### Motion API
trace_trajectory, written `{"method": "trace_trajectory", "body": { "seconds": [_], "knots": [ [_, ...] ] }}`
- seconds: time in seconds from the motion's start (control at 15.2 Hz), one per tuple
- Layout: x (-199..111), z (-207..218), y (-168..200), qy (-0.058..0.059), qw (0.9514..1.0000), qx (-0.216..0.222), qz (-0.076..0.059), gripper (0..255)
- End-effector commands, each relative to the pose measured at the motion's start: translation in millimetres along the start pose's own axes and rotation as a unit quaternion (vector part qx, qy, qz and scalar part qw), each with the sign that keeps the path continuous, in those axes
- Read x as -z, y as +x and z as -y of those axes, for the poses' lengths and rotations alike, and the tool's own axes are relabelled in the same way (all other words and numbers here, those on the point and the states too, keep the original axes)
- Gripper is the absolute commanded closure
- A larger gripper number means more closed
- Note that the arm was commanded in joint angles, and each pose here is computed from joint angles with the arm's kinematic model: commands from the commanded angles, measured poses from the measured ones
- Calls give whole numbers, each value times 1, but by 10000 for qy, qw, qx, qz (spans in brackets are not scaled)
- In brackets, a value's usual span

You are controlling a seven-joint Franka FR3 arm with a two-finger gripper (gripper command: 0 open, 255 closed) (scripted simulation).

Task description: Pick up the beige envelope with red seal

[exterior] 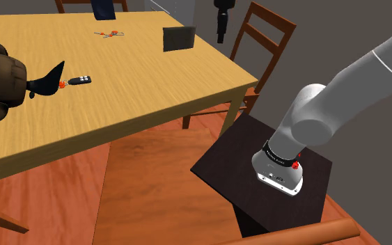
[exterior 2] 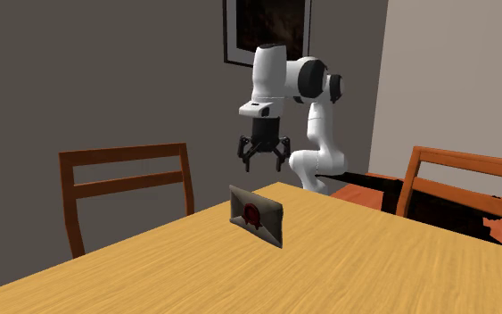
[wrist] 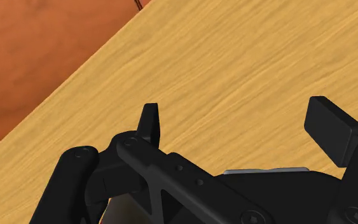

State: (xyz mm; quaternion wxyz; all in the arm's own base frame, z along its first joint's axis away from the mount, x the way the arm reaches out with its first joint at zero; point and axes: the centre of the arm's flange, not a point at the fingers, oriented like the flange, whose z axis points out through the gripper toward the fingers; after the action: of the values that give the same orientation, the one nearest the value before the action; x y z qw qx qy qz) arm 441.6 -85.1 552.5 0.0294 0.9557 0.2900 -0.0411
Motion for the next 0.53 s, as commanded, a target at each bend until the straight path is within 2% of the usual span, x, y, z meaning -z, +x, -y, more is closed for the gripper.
{"method": "trace_trajectory", "body": {
  "seconds": [0.0,0.2,0.33,0.46],
  "knots": [
    [1,-12,19,-37,9987,501,-91,0],
    [4,-33,47,-80,9926,1190,-226,0],
    [7,-44,68,-109,9858,1647,-315,0],
    [10,-54,89,-138,9768,2100,-404,0]
  ]
}}
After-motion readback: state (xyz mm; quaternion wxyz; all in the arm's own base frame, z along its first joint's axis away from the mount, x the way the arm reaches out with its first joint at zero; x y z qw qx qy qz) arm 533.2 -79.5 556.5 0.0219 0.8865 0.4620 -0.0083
